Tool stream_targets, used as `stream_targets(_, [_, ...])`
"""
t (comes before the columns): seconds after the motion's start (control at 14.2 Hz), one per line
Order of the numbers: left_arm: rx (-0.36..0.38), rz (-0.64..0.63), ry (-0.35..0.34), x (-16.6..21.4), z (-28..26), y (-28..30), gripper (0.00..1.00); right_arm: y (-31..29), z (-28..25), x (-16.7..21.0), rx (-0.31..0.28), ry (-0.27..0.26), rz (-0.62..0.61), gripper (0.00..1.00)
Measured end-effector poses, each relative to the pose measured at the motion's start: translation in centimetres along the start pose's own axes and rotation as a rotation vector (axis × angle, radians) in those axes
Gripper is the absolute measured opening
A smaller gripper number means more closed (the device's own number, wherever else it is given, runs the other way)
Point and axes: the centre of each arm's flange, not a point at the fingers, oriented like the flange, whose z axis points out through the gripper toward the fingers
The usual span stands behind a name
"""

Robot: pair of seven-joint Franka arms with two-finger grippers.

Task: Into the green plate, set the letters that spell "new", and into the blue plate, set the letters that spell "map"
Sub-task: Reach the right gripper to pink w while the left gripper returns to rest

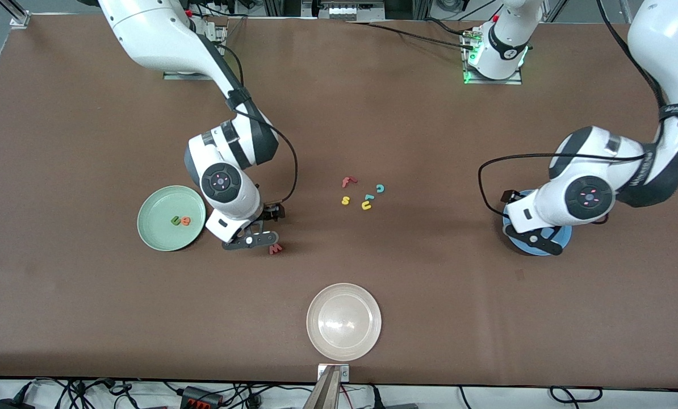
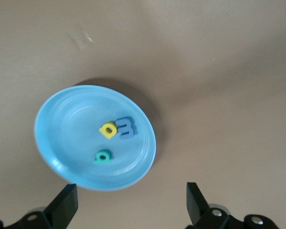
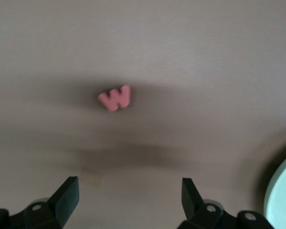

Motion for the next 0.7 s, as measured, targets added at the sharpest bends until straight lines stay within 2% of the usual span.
stream_targets(0.35, [-0.007, -0.038, -0.032, -1.7, -7.1, -1.3, 1.0, -0.8, -1.3, 1.2, 0.018, 0.046, -0.164, 1.0])
stream_targets(0.56, [-0.019, -0.096, -0.009, -3.5, -12.3, -3.9, 1.0, -2.6, -1.8, 0.8, 0.02, 0.059, -0.325, 1.0])
stream_targets(0.7, [-0.055, -0.12, 0.023, -4.5, -14.5, -4.3, 1.0, -2.8, -1.8, 0.8, 0.017, 0.062, -0.445, 1.0])
